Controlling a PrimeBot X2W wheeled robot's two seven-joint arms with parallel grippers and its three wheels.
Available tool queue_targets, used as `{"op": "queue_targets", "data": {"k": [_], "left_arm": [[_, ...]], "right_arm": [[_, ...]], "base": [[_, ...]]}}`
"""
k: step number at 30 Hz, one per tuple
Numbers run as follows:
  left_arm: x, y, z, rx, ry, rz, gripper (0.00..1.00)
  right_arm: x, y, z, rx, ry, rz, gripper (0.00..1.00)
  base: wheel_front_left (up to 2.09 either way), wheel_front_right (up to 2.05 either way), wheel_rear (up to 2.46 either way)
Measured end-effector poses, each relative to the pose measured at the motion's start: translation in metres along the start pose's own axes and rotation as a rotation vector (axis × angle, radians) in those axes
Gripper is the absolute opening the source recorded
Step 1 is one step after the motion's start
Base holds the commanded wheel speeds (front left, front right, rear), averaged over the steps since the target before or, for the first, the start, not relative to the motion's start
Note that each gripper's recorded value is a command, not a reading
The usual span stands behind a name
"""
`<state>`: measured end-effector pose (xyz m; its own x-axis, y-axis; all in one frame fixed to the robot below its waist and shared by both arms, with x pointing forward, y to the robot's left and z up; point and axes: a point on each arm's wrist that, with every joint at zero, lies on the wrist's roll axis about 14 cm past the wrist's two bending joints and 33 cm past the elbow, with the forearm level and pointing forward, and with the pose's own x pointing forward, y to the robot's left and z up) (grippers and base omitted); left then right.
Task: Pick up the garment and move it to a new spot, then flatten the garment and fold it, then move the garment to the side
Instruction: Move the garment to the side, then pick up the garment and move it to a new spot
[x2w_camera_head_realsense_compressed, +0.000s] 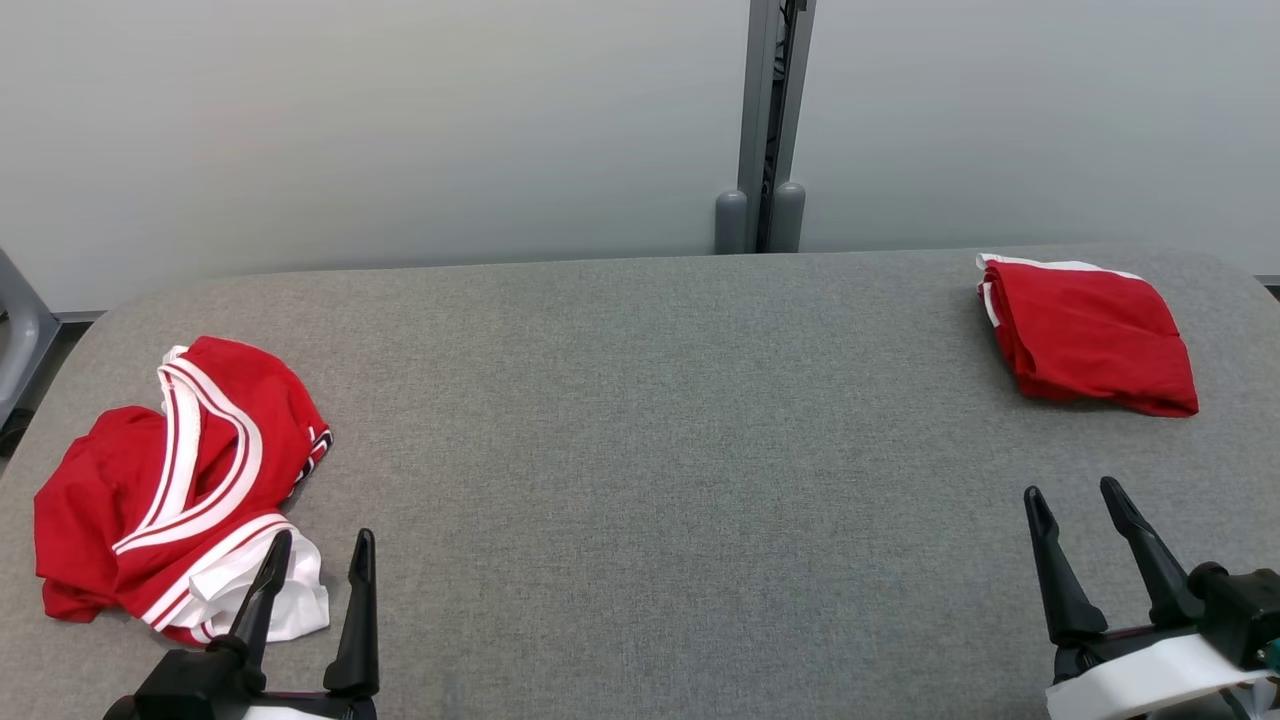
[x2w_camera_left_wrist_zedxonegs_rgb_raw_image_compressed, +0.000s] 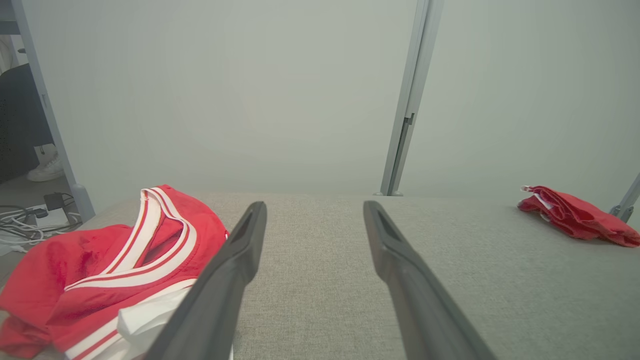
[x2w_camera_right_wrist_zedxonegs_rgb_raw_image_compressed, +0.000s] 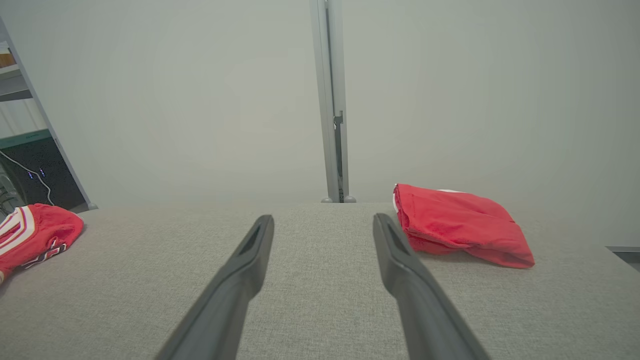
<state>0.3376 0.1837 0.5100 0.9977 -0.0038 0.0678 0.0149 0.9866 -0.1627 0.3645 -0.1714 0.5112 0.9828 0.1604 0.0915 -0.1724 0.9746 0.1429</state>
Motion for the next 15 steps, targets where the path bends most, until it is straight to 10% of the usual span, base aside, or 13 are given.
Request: {"op": "queue_targets", "data": {"k": [15], "left_arm": [[-0.0021,-0.0020,-0.0076,-0.002,0.014,-0.011,1.00]], "right_arm": [[0.0009,0.0004,0.0045,-0.010,-0.018,-0.012,1.00]], "base": [[0.00,0.00,0.00]]}}
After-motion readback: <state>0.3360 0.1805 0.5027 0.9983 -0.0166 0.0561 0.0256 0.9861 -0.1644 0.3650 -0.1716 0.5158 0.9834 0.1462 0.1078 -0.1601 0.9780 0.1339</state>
